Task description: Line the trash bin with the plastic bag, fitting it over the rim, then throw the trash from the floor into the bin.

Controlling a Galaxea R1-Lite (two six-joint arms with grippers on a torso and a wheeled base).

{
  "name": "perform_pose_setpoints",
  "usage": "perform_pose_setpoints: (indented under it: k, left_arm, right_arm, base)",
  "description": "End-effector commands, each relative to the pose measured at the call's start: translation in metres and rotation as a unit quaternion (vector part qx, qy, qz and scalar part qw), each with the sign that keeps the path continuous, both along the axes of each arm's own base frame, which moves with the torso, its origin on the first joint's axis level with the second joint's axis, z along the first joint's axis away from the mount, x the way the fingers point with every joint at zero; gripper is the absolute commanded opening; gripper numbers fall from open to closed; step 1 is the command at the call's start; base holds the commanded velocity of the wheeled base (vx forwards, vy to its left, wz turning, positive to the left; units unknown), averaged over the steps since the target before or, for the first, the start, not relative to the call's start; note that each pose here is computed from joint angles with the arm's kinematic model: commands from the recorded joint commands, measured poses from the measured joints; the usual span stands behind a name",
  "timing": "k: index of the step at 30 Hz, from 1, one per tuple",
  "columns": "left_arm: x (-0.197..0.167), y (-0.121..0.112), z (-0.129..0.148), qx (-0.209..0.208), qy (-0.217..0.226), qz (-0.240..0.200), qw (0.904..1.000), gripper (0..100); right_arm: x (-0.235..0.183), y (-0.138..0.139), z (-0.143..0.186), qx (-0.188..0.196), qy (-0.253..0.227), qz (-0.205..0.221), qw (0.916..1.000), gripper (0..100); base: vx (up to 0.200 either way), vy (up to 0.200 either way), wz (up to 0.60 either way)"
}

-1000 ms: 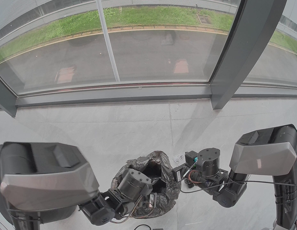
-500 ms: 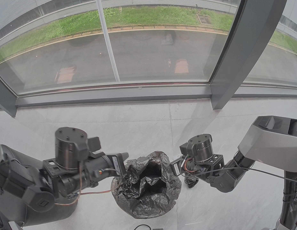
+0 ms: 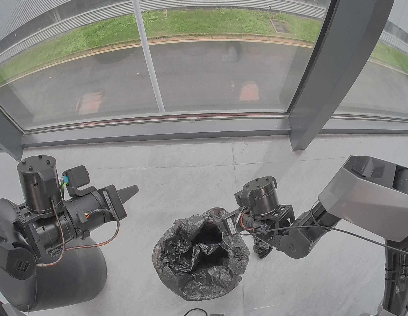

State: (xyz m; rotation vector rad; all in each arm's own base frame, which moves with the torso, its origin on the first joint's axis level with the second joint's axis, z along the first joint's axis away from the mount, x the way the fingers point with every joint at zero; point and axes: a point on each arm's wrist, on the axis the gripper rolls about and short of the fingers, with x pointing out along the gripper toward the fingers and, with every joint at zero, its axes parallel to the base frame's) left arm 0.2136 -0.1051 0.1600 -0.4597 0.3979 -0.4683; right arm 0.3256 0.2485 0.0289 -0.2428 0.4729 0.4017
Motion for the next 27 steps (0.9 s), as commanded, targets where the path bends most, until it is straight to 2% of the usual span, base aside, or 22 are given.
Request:
perform_pose_setpoints:
  k: [1,10,16,27]
  left_arm:
    - [0.004,0.008,0.0,-0.003,0.001,0.012,0.9999,0]
    - [0.013,0.014,-0.007,-0.001,0.016,0.018,0.9997,0]
    - [0.015,0.013,-0.01,0.001,0.021,0.018,0.9996,0]
    - [0.018,0.012,-0.015,0.004,0.03,0.018,0.9994,0]
  right_arm:
    - [-0.002,0.0,-0.016,-0.016,0.018,-0.002,0.9997,100]
    - [-0.011,-0.006,-0.039,-0.05,0.045,-0.01,0.9977,100]
    - [-0.011,-0.007,-0.045,-0.067,0.045,-0.022,0.9965,100]
    - [-0.017,0.0,-0.065,-0.091,0.059,-0.007,0.9941,100]
  base:
    - [0.0,0.0,0.0]
    - [0.0,0.0,0.0]
    - [0.0,0.0,0.0]
    - [0.0,0.0,0.0]
